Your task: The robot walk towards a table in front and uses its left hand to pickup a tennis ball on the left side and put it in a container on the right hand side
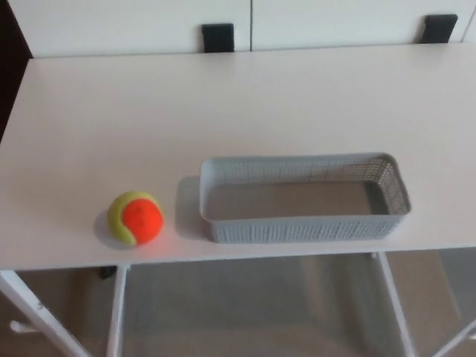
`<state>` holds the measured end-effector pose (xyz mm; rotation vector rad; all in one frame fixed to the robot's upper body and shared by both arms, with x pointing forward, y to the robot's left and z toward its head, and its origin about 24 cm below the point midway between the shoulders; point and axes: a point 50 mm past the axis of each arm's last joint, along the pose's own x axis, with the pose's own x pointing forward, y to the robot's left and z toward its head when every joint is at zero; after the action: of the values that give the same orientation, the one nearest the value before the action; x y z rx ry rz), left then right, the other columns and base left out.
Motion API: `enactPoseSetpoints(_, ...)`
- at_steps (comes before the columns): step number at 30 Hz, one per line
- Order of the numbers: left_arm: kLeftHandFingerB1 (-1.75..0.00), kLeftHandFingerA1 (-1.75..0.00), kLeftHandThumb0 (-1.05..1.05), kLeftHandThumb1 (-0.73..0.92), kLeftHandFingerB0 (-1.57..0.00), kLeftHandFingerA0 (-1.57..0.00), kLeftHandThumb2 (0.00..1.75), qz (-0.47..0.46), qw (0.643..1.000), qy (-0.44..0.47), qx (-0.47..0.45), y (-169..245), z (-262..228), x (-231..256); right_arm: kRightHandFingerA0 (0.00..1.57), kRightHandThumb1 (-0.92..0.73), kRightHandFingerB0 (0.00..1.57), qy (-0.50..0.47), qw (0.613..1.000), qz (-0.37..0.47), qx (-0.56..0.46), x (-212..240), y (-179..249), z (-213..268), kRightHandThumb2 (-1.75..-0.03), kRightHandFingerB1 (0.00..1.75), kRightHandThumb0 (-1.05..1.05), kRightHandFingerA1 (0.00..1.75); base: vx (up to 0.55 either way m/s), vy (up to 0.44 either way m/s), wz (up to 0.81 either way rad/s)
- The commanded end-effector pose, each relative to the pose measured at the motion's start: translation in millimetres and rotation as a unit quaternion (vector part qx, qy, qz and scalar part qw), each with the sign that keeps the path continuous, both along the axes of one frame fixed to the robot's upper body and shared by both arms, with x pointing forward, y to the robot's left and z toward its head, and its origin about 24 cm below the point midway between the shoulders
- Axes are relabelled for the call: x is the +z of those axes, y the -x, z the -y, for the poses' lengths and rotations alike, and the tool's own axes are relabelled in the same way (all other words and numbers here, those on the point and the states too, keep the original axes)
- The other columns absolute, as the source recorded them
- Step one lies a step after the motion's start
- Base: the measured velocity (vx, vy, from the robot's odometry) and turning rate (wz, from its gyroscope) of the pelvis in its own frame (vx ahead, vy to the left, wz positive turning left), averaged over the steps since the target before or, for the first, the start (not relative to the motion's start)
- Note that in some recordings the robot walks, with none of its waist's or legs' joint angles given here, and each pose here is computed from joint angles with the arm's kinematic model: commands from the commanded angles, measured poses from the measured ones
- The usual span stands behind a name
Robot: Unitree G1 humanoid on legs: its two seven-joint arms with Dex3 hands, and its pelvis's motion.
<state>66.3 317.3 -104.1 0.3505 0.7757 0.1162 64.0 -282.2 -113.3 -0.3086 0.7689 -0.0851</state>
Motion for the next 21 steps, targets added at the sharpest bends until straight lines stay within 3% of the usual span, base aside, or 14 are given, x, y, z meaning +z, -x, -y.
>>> enactPoseSetpoints(1,-0.52,-0.73,-0.41,0.59,-0.34,-0.49,0.91,-0.002,1.000,-0.015,-0.007,1,-5,3,0.55,-0.47,0.41,0.003,1.000,0.000,-0.004,1,3,3,-0.71,0.48,-0.43,0.60,0.07,0.175,0.05)
enactPoseSetpoints(4,-0.51,-0.72,-0.42,0.59,-0.33,-0.48,0.91,-0.003,1.000,-0.016,-0.009,-1,-5,3,0.57,-0.47,0.41,0.003,1.000,0.000,-0.005,0,3,3,-0.71,0.48,-0.43,0.59,0.05,0.047,0.09)
enactPoseSetpoints(5,-0.37,-0.70,-0.37,0.72,-0.41,-0.50,0.61,-0.002,1.000,-0.015,-0.006,-1,-5,3,0.62,-0.56,0.45,0.004,1.000,0.001,-0.003,0,3,3,-0.56,0.39,-0.36,0.54,0.08,0.009,0.06)
enactPoseSetpoints(6,-0.51,-0.71,-0.42,0.59,-0.32,-0.48,0.91,-0.002,1.000,-0.015,-0.008,-2,-5,4,0.61,-0.55,0.45,0.003,1.000,0.002,-0.005,0,3,3,-0.56,0.40,-0.35,0.54,0.00,0.000,0.00)
enactPoseSetpoints(10,-0.51,-0.73,-0.43,0.59,-0.32,-0.49,0.90,-0.005,1.000,-0.013,-0.009,-3,-5,4,0.56,-0.47,0.42,0.008,1.000,-0.001,-0.002,1,2,2,-0.71,0.48,-0.43,0.59,-0.03,-0.054,0.05)
enactPoseSetpoints(12,-0.51,-0.73,-0.43,0.59,-0.32,-0.49,0.90,-0.005,1.000,-0.013,-0.010,-2,-5,3,0.56,-0.47,0.41,0.009,1.000,-0.002,-0.001,1,3,2,-0.71,0.48,-0.43,0.59,0.00,-0.047,0.02)
enactPoseSetpoints(14,-0.51,-0.74,-0.43,0.59,-0.33,-0.49,0.90,-0.004,1.000,-0.014,-0.010,-1,-5,4,0.61,-0.56,0.44,0.009,1.000,0.000,0.003,1,3,2,-0.56,0.39,-0.36,0.53,0.00,0.000,0.00)
enactPoseSetpoints(15,-0.51,-0.71,-0.42,0.61,-0.31,-0.48,0.92,0.001,0.999,-0.024,-0.023,-2,-4,6,0.56,-0.47,0.41,0.008,1.000,-0.004,0.003,1,4,1,-0.71,0.48,-0.44,0.58,0.00,0.000,0.00)
enactPoseSetpoints(16,-0.38,-0.74,-0.37,0.73,-0.41,-0.51,0.62,0.012,0.999,-0.028,-0.028,-1,-2,8,0.56,-0.47,0.42,0.009,1.000,-0.007,0.005,0,5,1,-0.72,0.48,-0.44,0.58,0.00,0.000,0.00)
enactPoseSetpoints(17,-0.38,-0.74,-0.37,0.73,-0.41,-0.51,0.62,0.023,0.999,-0.027,-0.027,1,1,9,0.56,-0.47,0.42,0.010,1.000,-0.009,0.007,0,5,1,-0.72,0.48,-0.44,0.58,0.00,0.000,0.00)
enactPoseSetpoints(18,-0.50,-0.68,-0.50,0.56,-0.35,-0.49,0.90,0.045,0.998,-0.010,-0.037,3,8,13,0.57,-0.47,0.44,0.012,1.000,-0.009,0.007,0,6,2,-0.72,0.49,-0.44,0.59,0.00,0.000,0.00)
enactPoseSetpoints(19,-0.50,-0.68,-0.50,0.56,-0.35,-0.49,0.90,0.075,0.996,0.013,-0.052,5,19,20,0.57,-0.47,0.44,0.014,1.000,-0.009,0.008,1,6,4,-0.72,0.49,-0.44,0.59,0.00,0.000,0.00)
enactPoseSetpoints(20,-0.49,-0.65,-0.51,0.55,-0.33,-0.49,0.88,0.103,0.991,0.028,-0.075,7,28,29,0.62,-0.55,0.46,0.013,1.000,-0.009,0.006,1,5,5,-0.56,0.39,-0.37,0.52,0.00,0.000,0.00)
enactPoseSetpoints(21,-0.31,-0.43,-0.44,0.65,-0.32,-0.49,0.59,0.150,0.979,0.066,-0.118,7,41,50,0.63,-0.55,0.46,0.013,1.000,-0.009,0.006,1,3,5,-0.56,0.39,-0.36,0.52,0.00,0.000,0.00)
